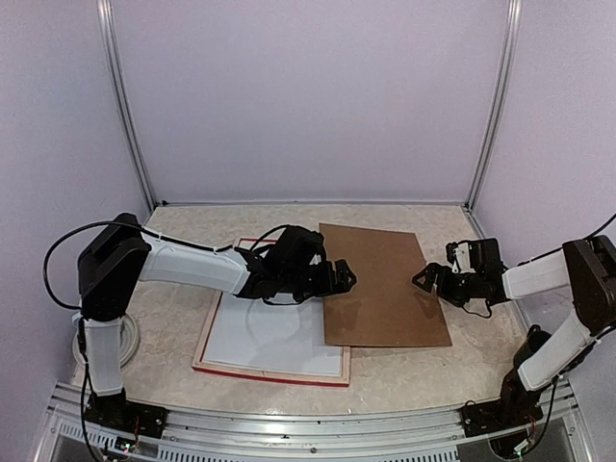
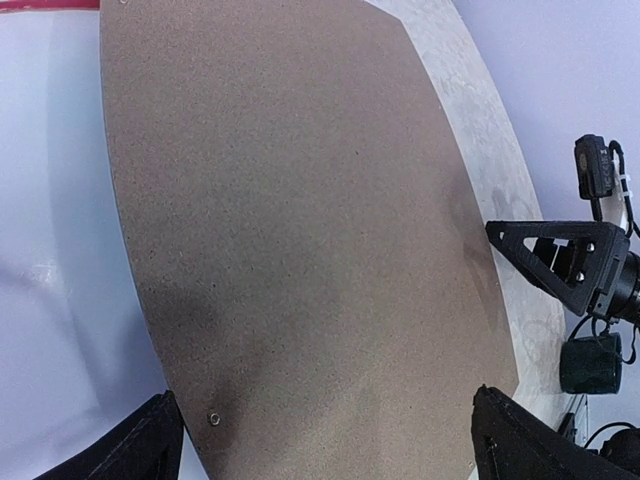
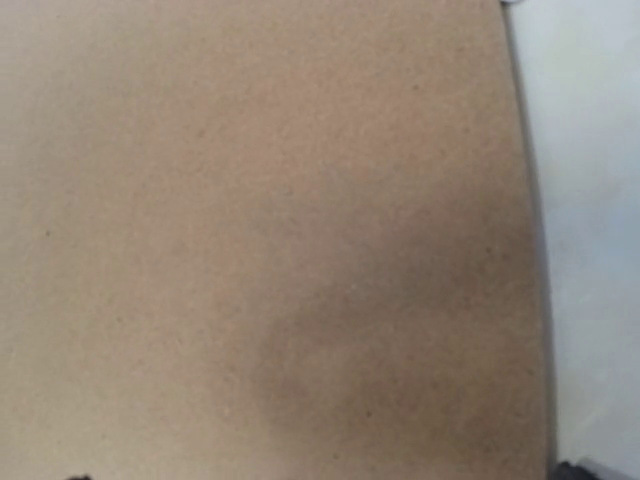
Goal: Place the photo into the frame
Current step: Move the backboard to the frame body.
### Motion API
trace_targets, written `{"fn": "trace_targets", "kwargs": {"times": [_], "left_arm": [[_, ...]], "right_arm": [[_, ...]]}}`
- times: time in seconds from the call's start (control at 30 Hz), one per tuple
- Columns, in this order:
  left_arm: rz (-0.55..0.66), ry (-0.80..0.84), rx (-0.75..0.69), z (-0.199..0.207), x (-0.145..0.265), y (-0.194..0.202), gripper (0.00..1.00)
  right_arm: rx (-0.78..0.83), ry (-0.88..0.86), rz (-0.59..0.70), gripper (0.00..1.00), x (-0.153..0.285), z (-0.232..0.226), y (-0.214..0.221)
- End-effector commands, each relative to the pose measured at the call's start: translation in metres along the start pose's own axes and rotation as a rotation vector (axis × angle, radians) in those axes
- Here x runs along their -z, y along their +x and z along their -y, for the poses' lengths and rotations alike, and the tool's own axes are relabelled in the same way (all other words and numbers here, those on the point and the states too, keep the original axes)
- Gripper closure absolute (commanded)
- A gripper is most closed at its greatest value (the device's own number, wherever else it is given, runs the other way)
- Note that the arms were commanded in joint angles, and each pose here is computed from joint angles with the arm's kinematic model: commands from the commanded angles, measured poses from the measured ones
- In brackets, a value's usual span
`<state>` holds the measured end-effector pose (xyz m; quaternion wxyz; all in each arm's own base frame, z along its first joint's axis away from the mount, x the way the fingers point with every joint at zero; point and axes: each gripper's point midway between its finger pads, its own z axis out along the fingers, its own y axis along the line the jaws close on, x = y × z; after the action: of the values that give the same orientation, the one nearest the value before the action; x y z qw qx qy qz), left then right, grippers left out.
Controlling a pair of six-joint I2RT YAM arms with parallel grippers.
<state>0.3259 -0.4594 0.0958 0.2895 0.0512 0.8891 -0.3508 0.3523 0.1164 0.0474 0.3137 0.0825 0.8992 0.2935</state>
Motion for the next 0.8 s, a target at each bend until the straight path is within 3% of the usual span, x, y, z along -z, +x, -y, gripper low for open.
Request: {"fn": "trace_targets", "kwargs": {"times": [0.0,0.4,0.77], "left_arm": [[0.063,0.163,0.005,0.046,0.024,-0.018,0.01],[0.034,0.065,0.004,0.002,0.029,-0.003,0.01],[-0.014,0.07,0.044,-0.023,0.028,0.0,0.01]], "right_arm": [[-0.06,-0.061,-0.18,0.01,-0.001,-0.019,0.056],[-0.038,-0.051,-0.15,0.01,0.011,-0.034,0.051],[0.003,0.021,-0.097,0.01,0.027,-0.033,0.034]]}}
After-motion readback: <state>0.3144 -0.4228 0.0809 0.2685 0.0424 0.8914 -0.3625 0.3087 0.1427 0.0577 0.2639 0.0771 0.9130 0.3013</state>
